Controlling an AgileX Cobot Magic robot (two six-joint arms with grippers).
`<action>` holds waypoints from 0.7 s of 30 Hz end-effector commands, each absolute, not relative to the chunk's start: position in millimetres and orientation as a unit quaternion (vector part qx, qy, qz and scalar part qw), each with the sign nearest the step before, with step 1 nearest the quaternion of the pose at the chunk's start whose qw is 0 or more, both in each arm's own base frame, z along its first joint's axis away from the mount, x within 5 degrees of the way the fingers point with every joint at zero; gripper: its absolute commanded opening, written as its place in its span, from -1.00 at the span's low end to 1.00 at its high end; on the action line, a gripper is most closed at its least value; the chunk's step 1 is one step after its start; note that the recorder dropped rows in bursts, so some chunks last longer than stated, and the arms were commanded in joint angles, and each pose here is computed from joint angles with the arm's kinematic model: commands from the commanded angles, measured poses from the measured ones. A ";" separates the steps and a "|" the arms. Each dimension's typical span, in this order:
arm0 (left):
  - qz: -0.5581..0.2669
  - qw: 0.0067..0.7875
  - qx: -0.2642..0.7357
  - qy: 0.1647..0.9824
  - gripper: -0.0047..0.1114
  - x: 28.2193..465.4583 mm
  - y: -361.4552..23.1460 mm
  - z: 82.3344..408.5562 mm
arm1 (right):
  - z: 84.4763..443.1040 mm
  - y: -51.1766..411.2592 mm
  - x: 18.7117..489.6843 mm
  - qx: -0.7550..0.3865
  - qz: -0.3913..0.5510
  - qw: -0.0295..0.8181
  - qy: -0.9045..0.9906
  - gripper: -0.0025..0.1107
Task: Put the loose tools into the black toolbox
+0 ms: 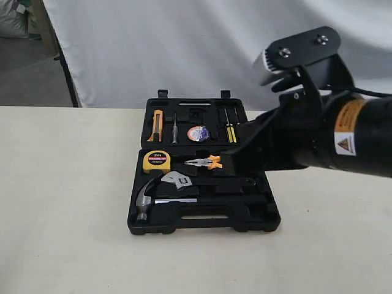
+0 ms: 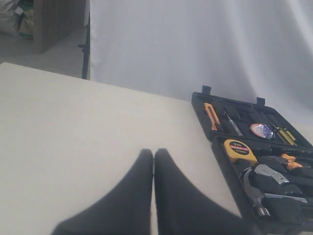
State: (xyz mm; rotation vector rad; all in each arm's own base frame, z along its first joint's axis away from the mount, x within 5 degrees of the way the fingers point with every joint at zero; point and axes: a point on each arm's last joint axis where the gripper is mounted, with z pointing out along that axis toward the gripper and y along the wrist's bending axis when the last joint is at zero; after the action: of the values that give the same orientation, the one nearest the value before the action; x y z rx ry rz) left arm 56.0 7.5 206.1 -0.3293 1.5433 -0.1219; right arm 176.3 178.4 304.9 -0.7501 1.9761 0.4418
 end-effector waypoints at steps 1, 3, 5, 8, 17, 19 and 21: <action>-0.046 0.708 -0.156 0.687 -0.91 55.4 8.9 207.8 | 300.1 161.7 156.6 -0.297 0.218 0.503 0.782 -0.96; -0.046 0.708 -0.156 0.687 -0.91 55.4 8.9 207.8 | 296.2 154.6 147.4 -0.289 0.240 0.514 0.771 -0.96; -0.046 0.708 -0.156 0.687 -0.91 55.4 8.9 207.8 | 290.0 145.9 137.0 -0.283 0.258 0.523 0.761 -0.96; -0.046 0.708 -0.156 0.687 -0.91 55.4 8.9 207.8 | 279.1 133.0 122.1 -0.283 0.276 0.535 0.746 -0.96; -0.046 0.708 -0.156 0.687 -0.91 55.4 8.9 207.8 | 255.9 107.2 91.2 -0.278 0.323 0.571 0.701 -0.96; -0.046 0.708 -0.156 0.687 -0.91 55.4 8.9 207.8 | 250.0 104.1 88.3 -0.275 0.326 0.567 0.705 -0.96; -0.046 0.708 -0.156 0.687 -0.91 55.4 8.9 207.8 | 246.5 102.1 86.4 -0.274 0.326 0.565 0.707 -0.96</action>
State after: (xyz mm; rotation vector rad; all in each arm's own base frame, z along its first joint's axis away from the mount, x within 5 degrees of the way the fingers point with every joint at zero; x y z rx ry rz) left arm 56.0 7.5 206.1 -0.3293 1.5433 -0.1219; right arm 89.5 105.0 250.5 -0.6490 1.6689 0.7565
